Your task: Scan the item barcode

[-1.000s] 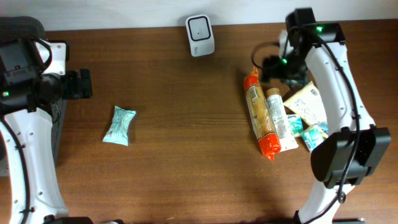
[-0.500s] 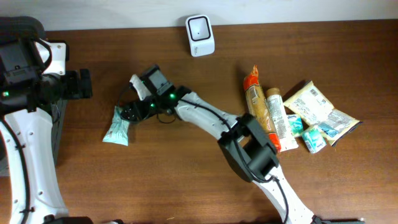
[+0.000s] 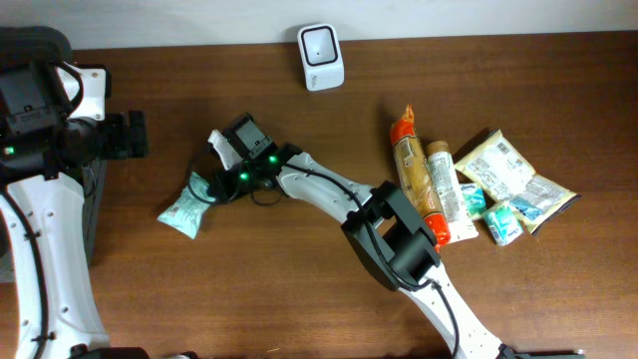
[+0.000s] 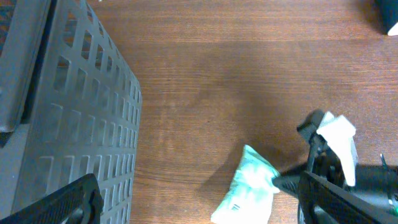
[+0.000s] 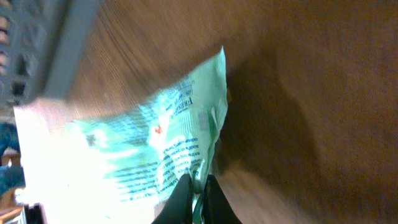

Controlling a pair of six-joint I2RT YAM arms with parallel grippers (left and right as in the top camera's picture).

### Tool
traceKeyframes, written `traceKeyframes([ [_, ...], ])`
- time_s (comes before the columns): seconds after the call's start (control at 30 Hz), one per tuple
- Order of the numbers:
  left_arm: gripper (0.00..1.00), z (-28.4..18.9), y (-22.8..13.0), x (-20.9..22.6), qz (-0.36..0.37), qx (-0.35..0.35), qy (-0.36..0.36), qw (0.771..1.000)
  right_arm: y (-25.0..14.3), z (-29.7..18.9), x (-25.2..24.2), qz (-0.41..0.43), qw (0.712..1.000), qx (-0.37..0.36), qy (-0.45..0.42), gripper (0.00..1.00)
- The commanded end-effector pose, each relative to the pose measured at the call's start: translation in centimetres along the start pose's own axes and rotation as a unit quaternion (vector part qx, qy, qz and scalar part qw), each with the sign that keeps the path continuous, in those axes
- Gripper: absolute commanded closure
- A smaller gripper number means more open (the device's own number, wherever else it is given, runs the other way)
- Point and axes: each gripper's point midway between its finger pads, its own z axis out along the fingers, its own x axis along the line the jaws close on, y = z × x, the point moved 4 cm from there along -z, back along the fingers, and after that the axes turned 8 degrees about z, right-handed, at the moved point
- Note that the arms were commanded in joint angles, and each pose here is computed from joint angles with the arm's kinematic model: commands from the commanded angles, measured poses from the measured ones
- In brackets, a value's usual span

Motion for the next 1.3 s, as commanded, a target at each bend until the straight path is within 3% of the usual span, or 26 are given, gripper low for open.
traceKeyframes([
  [0.0,0.01,-0.3,0.2,0.1,0.009,-0.005,0.001,1.000,1.1,-4.0,-2.0,0.037,0.999,0.010,-0.023,0.96],
  [0.07,0.01,-0.3,0.2,0.1,0.008,-0.005,0.001,1.000,1.5,-9.0,-3.3,0.051,0.997,0.024,-0.049,0.96],
  [0.13,0.01,-0.3,0.2,0.1,0.009,-0.005,0.001,1.000,-1.4,-14.4,-5.6,0.052,0.988,0.094,-0.107,0.96],
  [0.23,0.01,-0.3,0.2,0.1,0.008,-0.005,0.001,1.000,-5.7,-18.1,-9.7,0.101,0.945,0.183,-0.251,0.96],
  [0.27,0.01,-0.3,0.2,0.1,0.008,-0.005,0.001,1.000,-6.4,-18.7,-10.2,0.104,0.934,0.199,-0.279,0.91],
  [0.33,0.01,-0.3,0.2,0.1,0.008,-0.005,0.001,1.000,-6.5,-19.2,-9.9,0.107,0.931,0.201,-0.284,0.78],
  [0.43,0.01,-0.3,0.2,0.1,0.008,-0.005,0.001,1.000,-3.0,-19.9,-7.4,0.104,0.951,0.133,-0.260,0.76],
  [0.5,0.01,-0.3,0.2,0.1,0.008,-0.005,0.001,1.000,-0.1,-19.0,-5.8,0.110,0.961,0.059,-0.248,0.76],
  [0.6,0.01,-0.3,0.2,0.1,0.008,-0.005,0.001,1.000,1.4,-14.5,-4.9,0.147,0.962,0.004,-0.231,0.94],
  [0.67,0.01,-0.3,0.2,0.1,0.008,-0.005,0.001,1.000,1.6,-11.4,-4.6,0.165,0.957,-0.028,-0.237,0.96],
  [0.8,0.01,-0.3,0.2,0.1,0.008,-0.005,0.001,1.000,0.6,-8.3,-5.5,0.161,0.943,-0.040,-0.289,0.96],
  [0.9,0.01,-0.3,0.2,0.1,0.009,-0.005,0.001,1.000,-1.9,-4.7,-8.1,0.189,0.936,0.006,-0.298,0.95],
  [0.97,0.01,-0.3,0.2,0.1,0.008,-0.005,0.001,1.000,-4.4,-2.7,-8.8,0.216,0.936,0.067,-0.269,0.67],
  [1.03,0.01,-0.3,0.2,0.1,0.009,-0.005,0.001,1.000,-5.1,-2.6,-9.4,0.223,0.931,0.080,-0.278,0.49],
  [1.17,0.01,-0.3,0.2,0.1,0.008,-0.005,0.001,1.000,-4.9,-2.9,-9.6,0.201,0.933,0.083,-0.285,0.45],
  [1.27,0.01,-0.3,0.2,0.1,0.008,-0.005,0.001,1.000,-2.0,-6.4,-8.6,0.189,0.940,0.066,-0.277,0.45],
])
